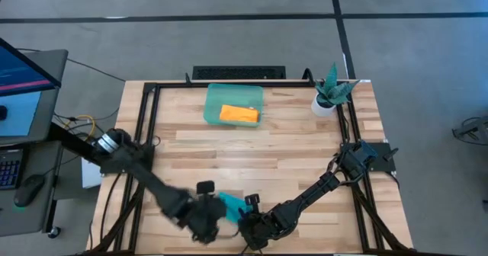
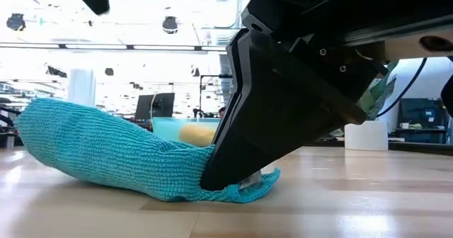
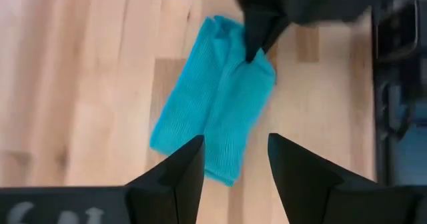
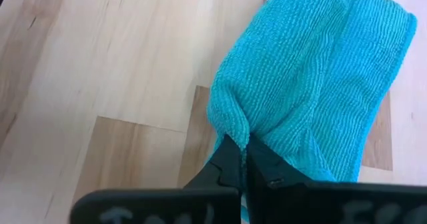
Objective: Roll microfiber towels into tight, uniform cylinder then place into a basket
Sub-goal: Roll the blue microfiber towel
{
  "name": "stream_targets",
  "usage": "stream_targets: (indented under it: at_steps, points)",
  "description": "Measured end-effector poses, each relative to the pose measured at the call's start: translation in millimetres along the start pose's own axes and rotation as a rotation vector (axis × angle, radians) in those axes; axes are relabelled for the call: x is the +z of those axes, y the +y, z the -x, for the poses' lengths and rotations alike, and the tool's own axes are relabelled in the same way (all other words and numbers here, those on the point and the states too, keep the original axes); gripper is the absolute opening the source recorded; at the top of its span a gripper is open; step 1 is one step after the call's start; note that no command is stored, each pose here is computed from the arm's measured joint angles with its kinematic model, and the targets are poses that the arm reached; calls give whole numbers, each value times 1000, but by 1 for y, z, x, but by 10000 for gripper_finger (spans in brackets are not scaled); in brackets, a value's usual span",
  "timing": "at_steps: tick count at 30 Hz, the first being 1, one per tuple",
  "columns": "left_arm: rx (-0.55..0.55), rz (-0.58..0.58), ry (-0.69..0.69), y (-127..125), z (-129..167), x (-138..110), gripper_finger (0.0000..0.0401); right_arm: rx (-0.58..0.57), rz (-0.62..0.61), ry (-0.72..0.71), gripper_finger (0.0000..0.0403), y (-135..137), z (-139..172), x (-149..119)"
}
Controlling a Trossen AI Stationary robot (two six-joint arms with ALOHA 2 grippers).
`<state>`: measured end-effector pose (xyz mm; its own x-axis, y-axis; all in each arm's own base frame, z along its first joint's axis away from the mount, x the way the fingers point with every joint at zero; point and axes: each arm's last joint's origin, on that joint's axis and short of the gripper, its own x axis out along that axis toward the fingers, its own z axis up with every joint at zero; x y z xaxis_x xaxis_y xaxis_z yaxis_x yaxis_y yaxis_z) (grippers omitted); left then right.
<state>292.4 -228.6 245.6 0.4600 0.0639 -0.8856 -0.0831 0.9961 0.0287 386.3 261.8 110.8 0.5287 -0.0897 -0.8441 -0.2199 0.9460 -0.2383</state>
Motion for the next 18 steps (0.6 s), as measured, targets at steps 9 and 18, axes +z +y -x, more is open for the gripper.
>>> stream_targets:
  at_steps: [9, 18]
  points:
    - [194, -383, -216, -62, -13, -63, 157, 0, -18, -5, 17, -2, -1, 1]
    - [204, -410, -133, -63, -68, -70, 157, 12, -33, -2, 18, -4, -2, 2]
